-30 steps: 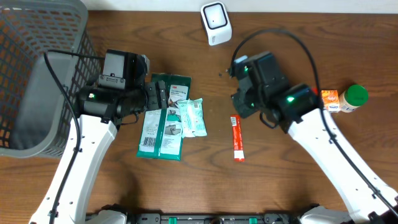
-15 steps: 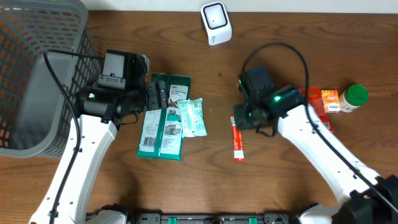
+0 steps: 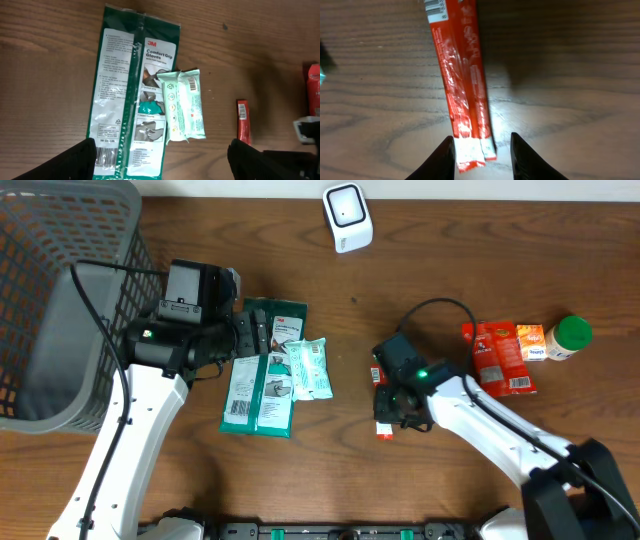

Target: Scan the item barcode

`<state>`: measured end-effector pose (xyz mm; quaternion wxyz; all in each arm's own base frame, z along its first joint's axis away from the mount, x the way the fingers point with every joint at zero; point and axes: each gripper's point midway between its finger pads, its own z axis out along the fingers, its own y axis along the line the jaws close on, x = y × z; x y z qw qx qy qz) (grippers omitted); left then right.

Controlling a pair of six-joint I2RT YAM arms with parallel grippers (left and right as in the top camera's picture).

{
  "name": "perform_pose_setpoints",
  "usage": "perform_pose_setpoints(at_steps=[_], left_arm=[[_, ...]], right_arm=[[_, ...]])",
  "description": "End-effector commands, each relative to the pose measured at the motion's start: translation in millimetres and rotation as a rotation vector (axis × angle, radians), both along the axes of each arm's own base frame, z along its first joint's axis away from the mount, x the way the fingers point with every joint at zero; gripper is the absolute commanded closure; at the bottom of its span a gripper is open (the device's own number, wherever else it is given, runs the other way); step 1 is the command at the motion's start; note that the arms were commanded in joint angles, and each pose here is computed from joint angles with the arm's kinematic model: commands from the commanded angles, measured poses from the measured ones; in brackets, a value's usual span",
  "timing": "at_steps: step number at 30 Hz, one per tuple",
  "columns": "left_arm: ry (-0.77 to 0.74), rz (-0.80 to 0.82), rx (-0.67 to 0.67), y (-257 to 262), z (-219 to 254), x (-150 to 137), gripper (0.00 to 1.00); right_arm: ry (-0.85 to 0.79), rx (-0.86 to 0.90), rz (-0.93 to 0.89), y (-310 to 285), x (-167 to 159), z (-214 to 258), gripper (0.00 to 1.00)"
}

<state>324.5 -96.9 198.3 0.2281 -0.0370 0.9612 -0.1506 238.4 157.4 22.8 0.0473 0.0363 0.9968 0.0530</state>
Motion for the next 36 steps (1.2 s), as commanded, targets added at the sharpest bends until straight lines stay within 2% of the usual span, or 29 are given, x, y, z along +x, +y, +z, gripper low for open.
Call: perform_pose_setpoints(at_steps=[1, 3, 6, 10, 15, 20, 21, 23, 24, 28, 33, 36], left_arm=[[0.006, -0.005, 0.005, 0.8, -2.0, 0.0, 0.15], [0.006, -0.005, 0.005, 0.8, -2.0, 0.0, 0.16], [0.006, -0.005, 0.005, 0.8, -2.0, 0.0, 0.15], [0.006, -0.005, 0.005, 0.8, -2.0, 0.0, 0.16], [0.006, -0.005, 0.005, 0.8, -2.0, 0.0, 0.15], [0.006, -0.005, 0.005, 0.8, -2.0, 0.0, 0.15], [0.006, -0.005, 0.005, 0.8, -2.0, 0.0, 0.15], [0.006, -0.005, 0.005, 0.8, -2.0, 0.0, 0.16], [0.006, -0.005, 0.005, 0.8, -2.0, 0.0, 0.15], [0.006, -0.005, 0.005, 0.8, -2.0, 0.0, 0.15], [0.006, -0.005, 0.005, 0.8, -2.0, 0.0, 0.16], [0.006, -0.005, 0.005, 0.8, -2.0, 0.0, 0.16]], right_arm=[[0.039, -0.025, -0.005, 1.8, -3.8, -17.6, 0.69], [0.05, -0.033, 0.002, 3.7, -4.3, -25.4, 0.71], [0.061, -0.041, 0.007, 4.2, -4.0, -33.2, 0.88], [-0.007, -0.069, 0.096, 1.2, 12.6, -29.2, 0.98], [-0.187, -0.279, 0.406, -22.2, 57.7, -13.7, 0.99], [-0.294, -0.353, 0.491, -24.0, 83.1, -4.6, 0.99], [-0.302, -0.351, 0.488, -23.0, 84.8, -4.0, 0.95], [-0.309, -0.348, 0.485, -22.0, 86.3, -3.0, 0.78], [-0.312, -0.344, 0.483, -21.5, 87.6, -1.2, 0.75], [-0.274, -0.273, 0.479, -15.2, 90.4, 16.1, 0.51], [-0.221, -0.164, 0.436, -16.3, 99.6, 46.4, 0.49], [-0.195, -0.065, 0.407, -16.1, 99.8, 50.2, 0.52]])
